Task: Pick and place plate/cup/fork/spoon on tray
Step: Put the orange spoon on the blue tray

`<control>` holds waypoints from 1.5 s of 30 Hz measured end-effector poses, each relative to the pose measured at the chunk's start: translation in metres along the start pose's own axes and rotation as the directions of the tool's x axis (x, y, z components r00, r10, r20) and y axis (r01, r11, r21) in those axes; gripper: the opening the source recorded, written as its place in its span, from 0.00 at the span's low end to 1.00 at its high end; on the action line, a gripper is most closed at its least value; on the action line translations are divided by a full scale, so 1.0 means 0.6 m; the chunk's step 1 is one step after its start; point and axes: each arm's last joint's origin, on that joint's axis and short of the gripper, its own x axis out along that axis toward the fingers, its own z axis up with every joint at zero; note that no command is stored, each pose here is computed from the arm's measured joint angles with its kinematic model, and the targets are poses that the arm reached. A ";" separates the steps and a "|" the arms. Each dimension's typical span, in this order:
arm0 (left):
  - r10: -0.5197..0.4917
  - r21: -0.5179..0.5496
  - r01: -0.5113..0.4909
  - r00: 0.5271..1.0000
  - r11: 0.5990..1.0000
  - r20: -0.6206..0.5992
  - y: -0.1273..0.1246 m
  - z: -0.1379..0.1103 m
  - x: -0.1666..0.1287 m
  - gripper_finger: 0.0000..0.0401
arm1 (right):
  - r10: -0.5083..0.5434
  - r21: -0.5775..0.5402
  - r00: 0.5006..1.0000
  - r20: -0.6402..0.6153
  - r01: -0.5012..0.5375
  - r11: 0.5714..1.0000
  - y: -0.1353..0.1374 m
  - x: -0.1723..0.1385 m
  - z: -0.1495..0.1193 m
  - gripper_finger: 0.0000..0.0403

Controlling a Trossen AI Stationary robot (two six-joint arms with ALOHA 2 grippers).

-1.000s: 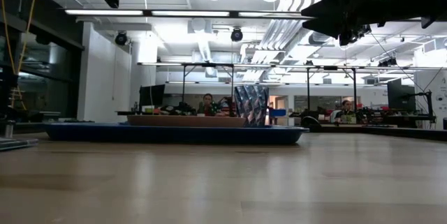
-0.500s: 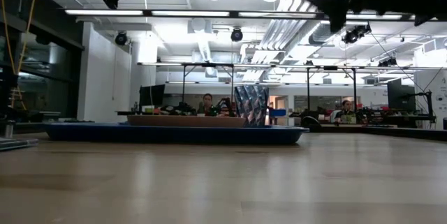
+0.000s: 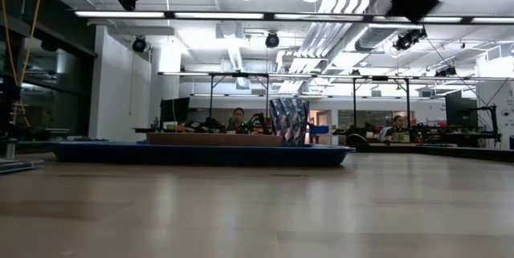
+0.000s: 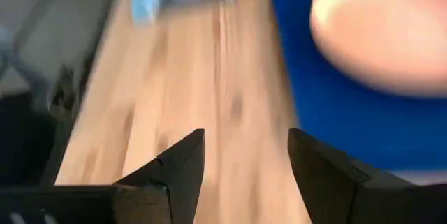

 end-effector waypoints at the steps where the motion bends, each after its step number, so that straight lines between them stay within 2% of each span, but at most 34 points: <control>1: 0.000 0.000 0.000 1.000 1.000 0.000 0.000 0.000 0.000 0.29 | -0.006 0.037 0.996 -0.084 0.009 0.999 0.009 0.005 -0.004 0.49; 5: -0.001 0.003 0.001 1.000 1.000 -0.008 0.000 -0.001 0.000 0.29 | 0.015 0.176 0.943 -0.334 0.047 0.983 0.047 0.030 -0.026 0.49; 9: -0.001 0.006 0.001 1.000 1.000 -0.017 0.000 -0.003 0.000 0.29 | 0.078 0.210 0.856 -0.511 0.036 0.977 0.078 0.063 -0.060 0.49; 12: -0.002 0.008 0.002 1.000 1.000 -0.021 0.000 -0.004 0.000 0.29 | 0.102 0.189 0.792 -0.602 0.017 0.982 0.092 0.088 -0.084 0.49; 14: -0.002 0.009 0.002 1.000 1.000 -0.022 0.000 -0.004 0.000 0.29 | 0.091 0.155 0.768 -0.634 0.010 0.988 0.096 0.105 -0.096 0.49; 20: -0.002 0.009 0.002 1.000 1.000 -0.023 0.000 -0.004 0.000 0.29 | 0.063 0.054 0.736 -0.674 -0.036 0.998 0.102 0.149 -0.122 0.49; 25: -0.002 0.009 0.002 1.000 1.000 -0.024 0.000 -0.004 0.000 0.29 | 0.059 0.011 0.679 -0.732 -0.074 0.997 0.102 0.170 -0.144 0.49; 29: -0.002 0.009 0.002 1.000 1.000 -0.025 0.000 -0.004 0.000 0.29 | 0.047 -0.040 0.671 -0.740 -0.114 0.993 0.103 0.178 -0.149 0.49; 35: -0.002 0.010 0.002 1.000 1.000 -0.026 0.000 -0.004 0.000 0.29 | 0.017 -0.102 0.693 -0.720 -0.131 0.986 0.103 0.181 -0.147 0.49; 41: -0.002 0.010 0.002 1.000 1.000 -0.026 0.000 -0.004 0.000 0.29 | -0.013 -0.154 0.693 -0.721 -0.141 0.978 0.112 0.179 -0.127 0.49; 45: -0.002 0.010 0.002 1.000 1.000 -0.027 0.000 -0.005 0.000 0.29 | -0.055 -0.216 0.720 -0.691 -0.134 0.967 0.120 0.174 -0.104 0.49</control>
